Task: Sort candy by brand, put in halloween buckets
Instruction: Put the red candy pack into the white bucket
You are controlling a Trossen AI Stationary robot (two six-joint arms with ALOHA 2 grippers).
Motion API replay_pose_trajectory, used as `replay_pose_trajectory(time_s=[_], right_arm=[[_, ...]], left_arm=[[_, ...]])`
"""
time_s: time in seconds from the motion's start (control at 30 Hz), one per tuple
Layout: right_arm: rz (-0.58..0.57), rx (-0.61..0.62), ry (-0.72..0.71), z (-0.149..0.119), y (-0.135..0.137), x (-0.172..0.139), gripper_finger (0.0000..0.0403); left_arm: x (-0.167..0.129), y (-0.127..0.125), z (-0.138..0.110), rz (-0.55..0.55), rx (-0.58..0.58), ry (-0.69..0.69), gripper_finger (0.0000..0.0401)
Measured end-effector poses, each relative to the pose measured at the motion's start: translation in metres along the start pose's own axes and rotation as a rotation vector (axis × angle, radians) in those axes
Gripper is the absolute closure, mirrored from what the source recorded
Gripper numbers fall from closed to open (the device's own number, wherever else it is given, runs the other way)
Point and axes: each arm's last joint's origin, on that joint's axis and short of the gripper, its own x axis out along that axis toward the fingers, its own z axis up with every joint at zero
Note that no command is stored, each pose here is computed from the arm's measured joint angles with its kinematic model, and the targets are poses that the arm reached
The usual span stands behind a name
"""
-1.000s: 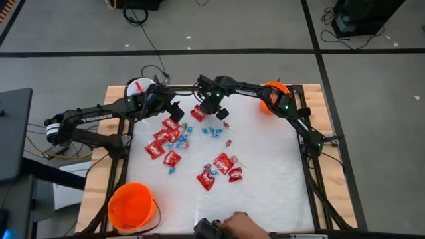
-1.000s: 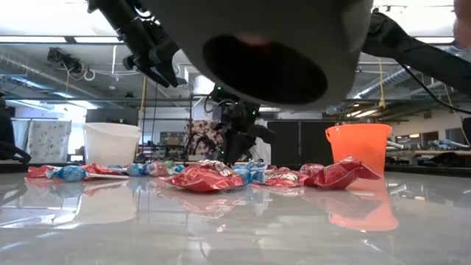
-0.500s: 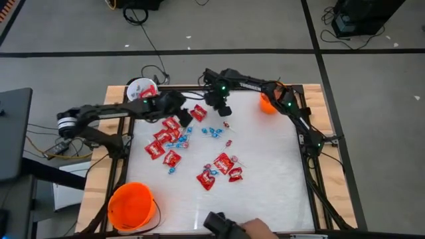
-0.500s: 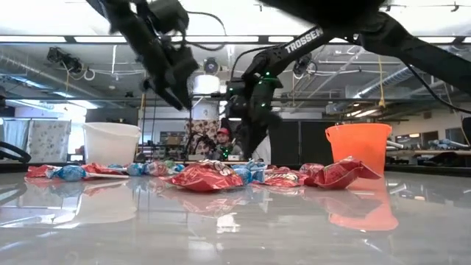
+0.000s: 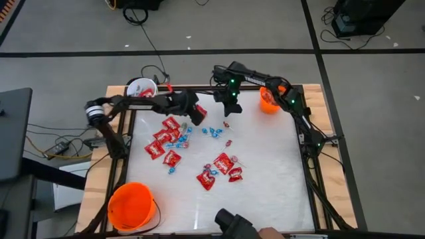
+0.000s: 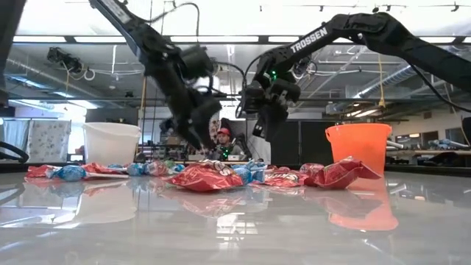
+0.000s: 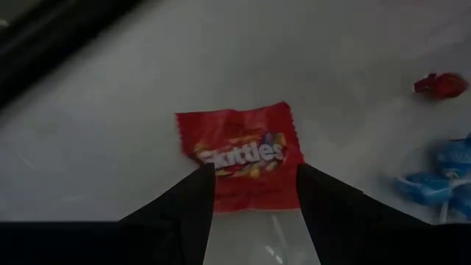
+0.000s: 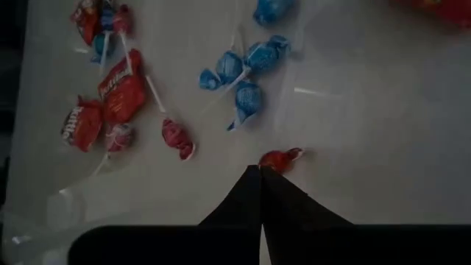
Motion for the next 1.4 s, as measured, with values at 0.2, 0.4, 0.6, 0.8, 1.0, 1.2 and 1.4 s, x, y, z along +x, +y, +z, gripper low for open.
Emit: replay_pose_trajectory(time_s=[0.2, 0.4, 0.6, 0.8, 1.0, 1.2, 1.4], right_arm=[[-0.081, -0.026, 0.055, 0.004, 0.009, -0.005, 0.0393], [-0.209, 0.015, 0.063, 0.011, 0.029, -0.026, 0.0393], [-0.447, 0.080, 0.117, 0.013, 0.066, -0.061, 0.0394], [-0.630, 0.019, -0.011, 0.010, 0.136, -0.111, 0.0394], [-0.693, 0.017, -0.282, 0.004, 0.193, -0.138, 0.0393], [-0.697, 0.063, -0.272, -0.012, 0.213, -0.104, 0.0392], [-0.631, -0.027, -0.337, -0.035, 0.217, -0.057, 0.0392]], left_arm=[[0.032, -0.004, 0.004, 0.008, 0.035, 0.079, 0.0203], [0.042, -0.002, 0.000, 0.024, 0.045, 0.130, 0.0203], [0.040, -0.001, -0.005, -0.013, 0.124, 0.189, 0.0244], [0.036, -0.005, -0.007, -0.081, 0.180, 0.225, 0.0379], [0.021, -0.012, 0.010, -0.008, 0.264, 0.289, 0.0367], [-0.033, -0.014, 0.031, 0.141, 0.327, 0.246, 0.0379], [-0.114, 0.000, 0.039, 0.173, 0.271, 0.097, 0.0378]])
